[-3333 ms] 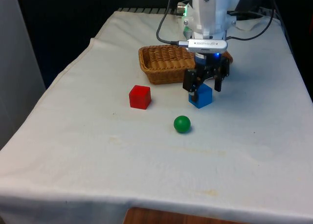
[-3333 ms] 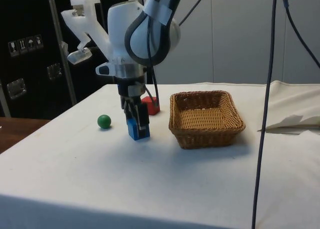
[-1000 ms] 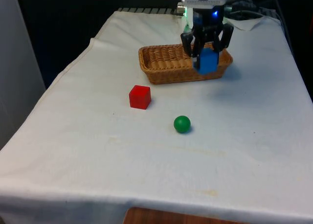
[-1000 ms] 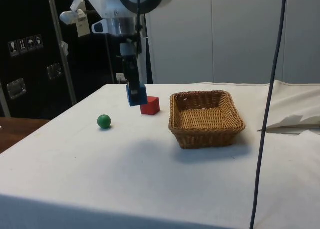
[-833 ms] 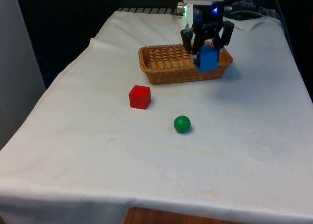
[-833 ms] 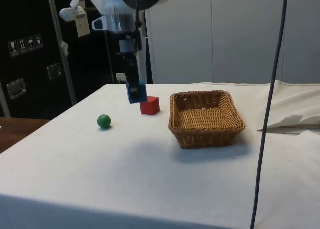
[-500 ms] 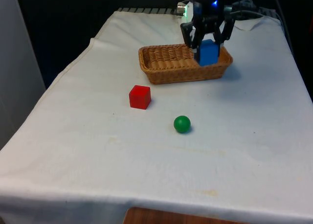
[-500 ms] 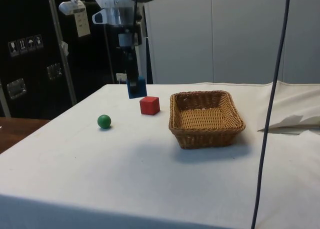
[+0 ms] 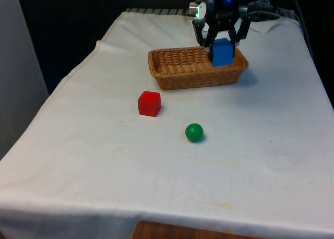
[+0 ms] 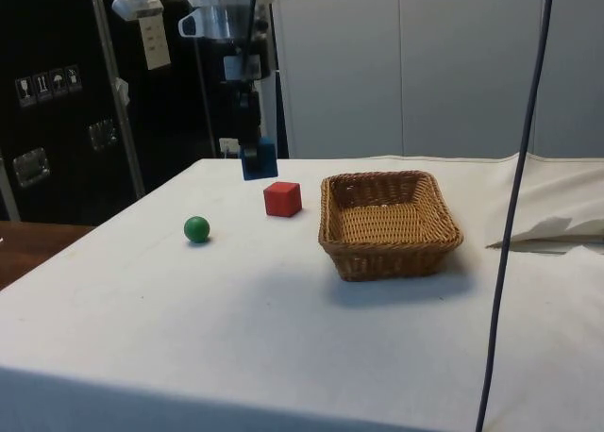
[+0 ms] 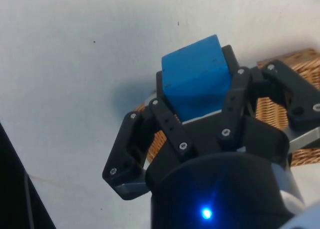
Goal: Place all non-red objects into the basket.
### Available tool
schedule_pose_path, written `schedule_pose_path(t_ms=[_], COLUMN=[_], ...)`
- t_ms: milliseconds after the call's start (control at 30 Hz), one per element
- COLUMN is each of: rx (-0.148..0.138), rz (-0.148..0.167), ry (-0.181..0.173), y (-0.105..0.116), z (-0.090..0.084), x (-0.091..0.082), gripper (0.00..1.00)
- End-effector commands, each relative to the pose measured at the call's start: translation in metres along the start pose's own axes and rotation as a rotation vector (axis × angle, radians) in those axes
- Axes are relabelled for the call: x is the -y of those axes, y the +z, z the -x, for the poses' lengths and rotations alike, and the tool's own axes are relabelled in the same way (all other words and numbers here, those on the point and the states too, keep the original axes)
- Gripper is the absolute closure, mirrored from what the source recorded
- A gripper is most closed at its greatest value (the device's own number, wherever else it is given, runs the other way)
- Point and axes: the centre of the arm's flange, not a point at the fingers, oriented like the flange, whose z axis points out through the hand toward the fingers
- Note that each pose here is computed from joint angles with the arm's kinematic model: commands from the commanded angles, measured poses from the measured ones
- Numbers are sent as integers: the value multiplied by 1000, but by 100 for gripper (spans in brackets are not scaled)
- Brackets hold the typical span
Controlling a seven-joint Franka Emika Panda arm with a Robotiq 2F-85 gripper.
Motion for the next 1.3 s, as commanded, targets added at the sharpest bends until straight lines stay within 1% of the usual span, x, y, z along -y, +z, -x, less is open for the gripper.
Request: schedule_pose_path(t_ms=[0,200,233,300,367,467,500,533,600,733,767,800,1033,1067,1100,1133,1267], rx=[1,2,7,4,6,8,14,9,10,11,19,10,7,19,19,5,2], rz=[0,-2,-2,-4,-5,-8,-6,-8,-11,-17,-15,-19,-26,-22,-24,-28,-29], ry=[15,50,40,62,65,78,73,81,89,96,93,102,113,108,111,117,123], y=[-1,0,2,1,1,2,3,2,2,2,3,2,5,6,8,7,9], z=[2,5,3,7,8,13,11,14,18,24,22,27,37,34,37,41,47], x=[0,1,1,2,3,3,3,4,4,5,4,4,5,4,5,5,5], gripper=[97,97,97,97,97,97,97,97,97,97,97,97,97,97,97,97,97])
